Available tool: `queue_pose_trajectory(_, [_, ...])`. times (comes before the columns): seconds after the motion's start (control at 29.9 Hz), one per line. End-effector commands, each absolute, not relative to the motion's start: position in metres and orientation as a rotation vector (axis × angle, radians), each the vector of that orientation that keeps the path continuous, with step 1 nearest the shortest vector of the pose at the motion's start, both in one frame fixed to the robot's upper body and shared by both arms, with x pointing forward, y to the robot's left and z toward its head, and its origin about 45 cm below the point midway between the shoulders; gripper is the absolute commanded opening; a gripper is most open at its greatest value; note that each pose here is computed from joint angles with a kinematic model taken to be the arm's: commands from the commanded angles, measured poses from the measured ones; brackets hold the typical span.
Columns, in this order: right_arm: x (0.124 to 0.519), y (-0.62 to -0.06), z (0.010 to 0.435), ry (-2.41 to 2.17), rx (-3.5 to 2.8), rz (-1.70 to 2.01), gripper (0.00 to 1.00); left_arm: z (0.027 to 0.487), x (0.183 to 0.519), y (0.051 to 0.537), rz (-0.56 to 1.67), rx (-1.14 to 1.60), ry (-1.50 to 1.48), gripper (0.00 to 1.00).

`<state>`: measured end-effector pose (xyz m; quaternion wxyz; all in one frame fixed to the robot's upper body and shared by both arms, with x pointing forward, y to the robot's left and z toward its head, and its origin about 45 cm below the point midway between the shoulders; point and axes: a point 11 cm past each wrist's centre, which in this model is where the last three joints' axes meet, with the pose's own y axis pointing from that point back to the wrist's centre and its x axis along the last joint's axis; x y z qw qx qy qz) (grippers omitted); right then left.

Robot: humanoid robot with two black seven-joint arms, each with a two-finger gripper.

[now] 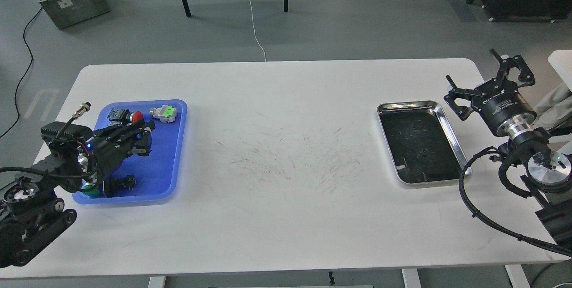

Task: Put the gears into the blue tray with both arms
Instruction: 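Carry the gear with the left gripper into the blue tray onto a part, then open the left gripper and lift it away from the blue tray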

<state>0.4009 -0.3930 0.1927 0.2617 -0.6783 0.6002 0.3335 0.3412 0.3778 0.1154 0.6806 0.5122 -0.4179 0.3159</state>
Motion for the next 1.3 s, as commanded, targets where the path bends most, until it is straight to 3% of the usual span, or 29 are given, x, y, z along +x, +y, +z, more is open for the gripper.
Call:
queue_pose_trajectory(0.0, [0.401, -0.393, 0.192, 1.626, -1.835, 0.903, 0.99, 0.104, 0.339, 0.380, 0.716, 1.166, -0.935, 0.05])
queue_pose_trajectory(0.33, [0.401, -0.393, 0.192, 1.628, -1.836, 0.903, 0.99, 0.089, 0.340, 0.392, 0.734, 1.209, -0.895, 0.10])
queue_pose_trajectory(0.6, [0.401, -0.393, 0.192, 1.628, -1.835, 0.902, 0.99, 0.091, 0.351, 0.391, 0.790, 1.199, -0.885, 0.24])
queue_pose_trajectory(0.67, [0.401, -0.393, 0.192, 1.628, -1.836, 0.903, 1.00, 0.090, 0.353, 0.392, 0.790, 1.203, -0.883, 0.31])
queue_pose_trajectory(0.94, [0.401, -0.392, 0.191, 1.628, -1.843, 0.907, 1.00, 0.097, 0.358, 0.390, 0.808, 1.184, -0.911, 0.84])
queue_pose_trajectory(1.07, [0.401, -0.391, 0.191, 1.626, -1.844, 0.906, 1.00, 0.103, 0.364, 0.385, 0.834, 1.152, -0.910, 0.94])
queue_pose_trajectory(1.27, [0.401, -0.390, 0.192, 1.620, -1.850, 0.906, 1.00, 0.160, 0.391, 0.378, 0.987, 1.006, -0.961, 0.97])
